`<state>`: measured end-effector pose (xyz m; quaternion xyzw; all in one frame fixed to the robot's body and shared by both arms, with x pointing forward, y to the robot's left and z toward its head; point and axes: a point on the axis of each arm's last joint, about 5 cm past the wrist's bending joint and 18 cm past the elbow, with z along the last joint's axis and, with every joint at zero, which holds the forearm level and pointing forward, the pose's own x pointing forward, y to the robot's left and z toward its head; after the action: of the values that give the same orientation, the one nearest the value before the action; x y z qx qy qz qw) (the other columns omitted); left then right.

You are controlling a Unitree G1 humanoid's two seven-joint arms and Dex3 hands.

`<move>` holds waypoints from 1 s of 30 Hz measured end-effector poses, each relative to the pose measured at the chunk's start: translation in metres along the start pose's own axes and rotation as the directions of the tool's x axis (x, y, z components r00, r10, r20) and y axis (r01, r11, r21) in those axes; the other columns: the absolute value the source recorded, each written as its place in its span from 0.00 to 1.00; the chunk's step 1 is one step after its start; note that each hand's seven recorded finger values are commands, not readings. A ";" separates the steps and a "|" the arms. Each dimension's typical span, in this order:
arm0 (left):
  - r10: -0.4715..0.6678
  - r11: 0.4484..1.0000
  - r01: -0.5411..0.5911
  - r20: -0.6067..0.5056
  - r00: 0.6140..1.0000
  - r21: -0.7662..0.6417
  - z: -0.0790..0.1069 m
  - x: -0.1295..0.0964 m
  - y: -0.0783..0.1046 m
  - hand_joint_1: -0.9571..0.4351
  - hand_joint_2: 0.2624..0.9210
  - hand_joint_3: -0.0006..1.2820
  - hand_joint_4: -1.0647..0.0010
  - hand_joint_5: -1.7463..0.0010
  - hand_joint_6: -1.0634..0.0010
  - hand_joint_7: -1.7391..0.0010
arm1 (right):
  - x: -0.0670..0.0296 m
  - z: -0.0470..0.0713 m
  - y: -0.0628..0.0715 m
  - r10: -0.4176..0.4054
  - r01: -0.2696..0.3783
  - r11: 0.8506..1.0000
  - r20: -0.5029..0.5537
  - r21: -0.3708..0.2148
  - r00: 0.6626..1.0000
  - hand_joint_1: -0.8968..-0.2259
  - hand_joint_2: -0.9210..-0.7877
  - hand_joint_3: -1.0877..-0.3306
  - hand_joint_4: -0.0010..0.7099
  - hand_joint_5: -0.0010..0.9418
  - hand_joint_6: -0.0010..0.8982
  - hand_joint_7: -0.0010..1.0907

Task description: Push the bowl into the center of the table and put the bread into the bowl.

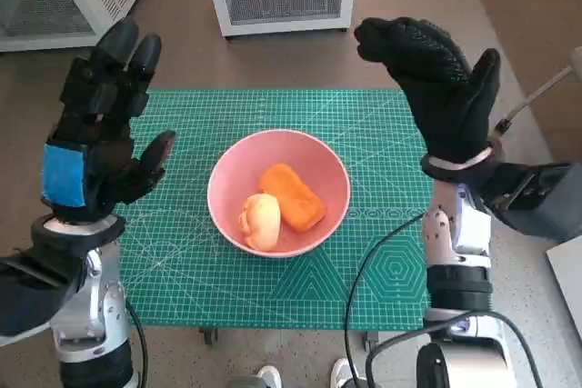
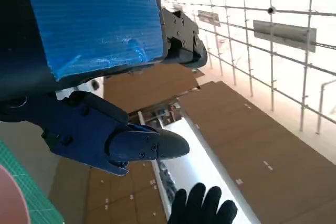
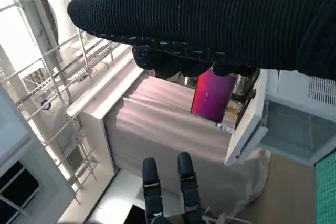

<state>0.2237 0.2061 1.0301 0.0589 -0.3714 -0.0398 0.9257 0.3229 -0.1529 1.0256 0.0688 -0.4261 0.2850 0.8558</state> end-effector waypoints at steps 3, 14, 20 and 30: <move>-0.008 1.000 0.008 0.002 1.000 -0.009 0.000 0.000 -0.002 0.24 1.00 0.34 0.69 0.99 0.98 0.58 | 0.0001 0.000 0.000 0.000 0.000 1.000 0.002 -0.004 1.000 0.40 0.00 0.67 0.37 0.00 0.47 0.02; -0.025 0.998 0.025 0.003 1.000 -0.050 -0.002 0.001 -0.006 0.23 1.00 0.33 0.68 0.99 0.97 0.59 | -0.0006 0.003 -0.004 0.000 0.000 1.000 0.003 -0.025 1.000 0.39 0.00 0.67 0.37 0.00 0.46 0.02; -0.033 0.998 0.032 -0.008 0.999 -0.057 -0.004 0.001 -0.008 0.23 1.00 0.32 0.68 0.99 0.96 0.60 | -0.0008 0.004 -0.004 -0.003 0.003 1.000 0.002 -0.029 1.000 0.39 0.00 0.67 0.38 0.00 0.46 0.02; -0.032 0.998 0.032 -0.003 0.999 -0.060 -0.009 0.002 -0.009 0.22 1.00 0.31 0.67 0.99 0.92 0.64 | -0.0007 0.004 -0.004 -0.013 0.013 0.999 0.000 -0.031 1.000 0.41 0.00 0.67 0.39 0.01 0.45 0.01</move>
<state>0.2312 0.1980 1.0242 0.0373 -0.3671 -0.0657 0.9271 0.3225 -0.1581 1.0279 0.0583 -0.4299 0.2729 0.8587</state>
